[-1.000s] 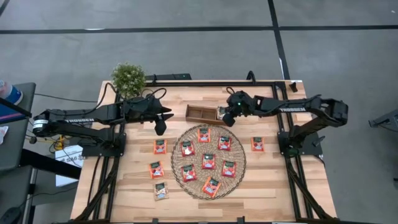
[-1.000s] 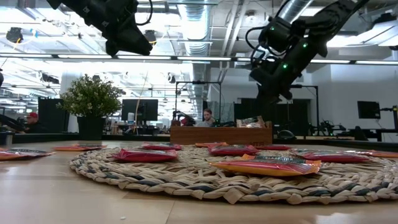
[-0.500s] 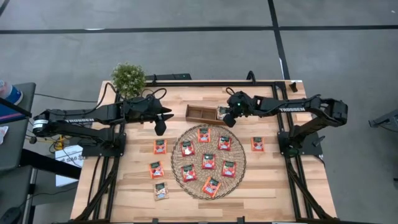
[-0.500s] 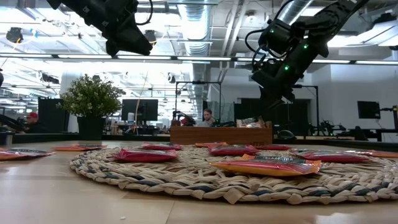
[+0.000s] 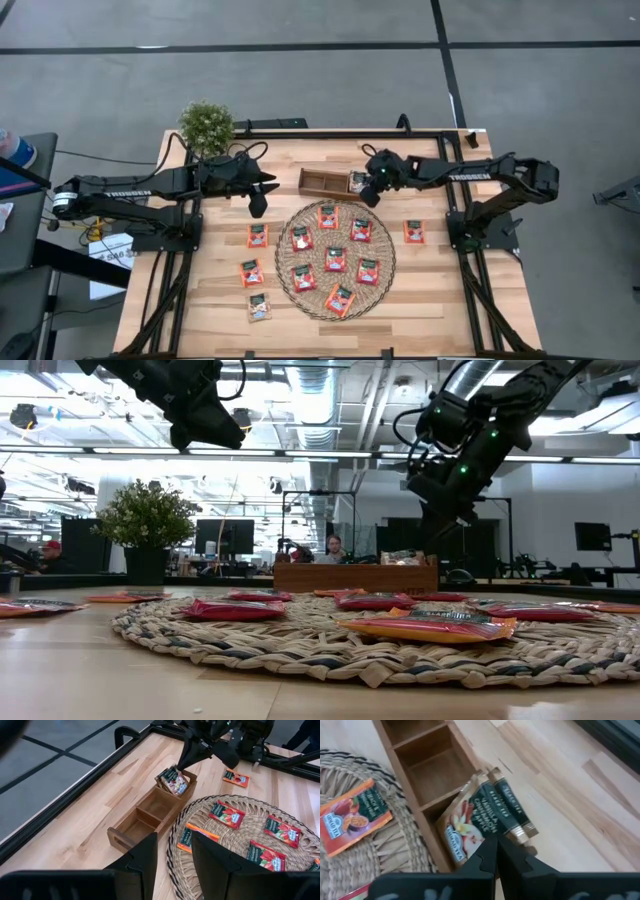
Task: Pick & Place Tea
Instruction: Put the brown tea bag into the right section of the wooden organizer
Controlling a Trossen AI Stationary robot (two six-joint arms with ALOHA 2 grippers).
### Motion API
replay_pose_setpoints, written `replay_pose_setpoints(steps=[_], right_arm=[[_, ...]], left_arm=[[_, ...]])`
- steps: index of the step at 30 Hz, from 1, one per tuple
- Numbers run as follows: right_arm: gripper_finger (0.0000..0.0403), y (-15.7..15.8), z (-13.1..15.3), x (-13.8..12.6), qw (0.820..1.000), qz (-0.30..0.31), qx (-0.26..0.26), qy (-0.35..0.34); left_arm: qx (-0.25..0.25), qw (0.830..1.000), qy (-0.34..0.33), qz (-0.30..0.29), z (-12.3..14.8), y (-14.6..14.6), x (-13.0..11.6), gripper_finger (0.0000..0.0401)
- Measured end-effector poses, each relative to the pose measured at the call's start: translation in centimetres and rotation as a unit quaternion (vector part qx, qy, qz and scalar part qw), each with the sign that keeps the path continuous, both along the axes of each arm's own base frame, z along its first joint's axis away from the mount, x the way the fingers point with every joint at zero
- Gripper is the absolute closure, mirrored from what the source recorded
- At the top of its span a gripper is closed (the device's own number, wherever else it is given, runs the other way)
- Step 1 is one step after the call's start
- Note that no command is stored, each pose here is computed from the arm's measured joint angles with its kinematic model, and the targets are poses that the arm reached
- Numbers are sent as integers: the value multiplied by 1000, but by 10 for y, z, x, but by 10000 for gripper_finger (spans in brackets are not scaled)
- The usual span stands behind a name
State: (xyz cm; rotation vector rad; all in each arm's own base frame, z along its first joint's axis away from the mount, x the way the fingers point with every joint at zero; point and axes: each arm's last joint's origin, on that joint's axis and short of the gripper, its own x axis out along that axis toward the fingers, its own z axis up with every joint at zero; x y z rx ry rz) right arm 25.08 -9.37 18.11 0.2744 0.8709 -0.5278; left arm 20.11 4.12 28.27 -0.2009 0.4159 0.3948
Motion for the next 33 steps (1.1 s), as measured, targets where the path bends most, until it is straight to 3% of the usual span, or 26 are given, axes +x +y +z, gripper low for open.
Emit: replay_pose_setpoints(steps=[7, 11, 14, 18, 22, 27, 33], right_arm=[[403, 5, 6, 0, 1000, 3, -5, -13], [403, 14, 30, -3, 1000, 9, -14, -19], [403, 30, 51, -12, 999, 44, -15, -4], [403, 56, 69, -32, 995, 95, -14, 7], [403, 76, 86, -55, 992, 126, -9, -10], [403, 90, 98, -89, 992, 111, 11, -66], [403, 104, 83, -127, 981, 81, 35, -175]], left_arm=[[0, 1000, 0, 0, 0, 0, 0, 291], [-13, 1000, -2, -3, 0, -1, 0, 291], [-56, 998, -2, -28, -2, -3, 0, 291], [-124, 989, 15, -81, -7, -13, -1, 291], [-156, 983, 33, -91, -10, -24, -2, 291], [-171, 981, 42, -83, -14, -39, 2, 291], [-226, 968, 81, -70, -32, -60, 16, 291]])
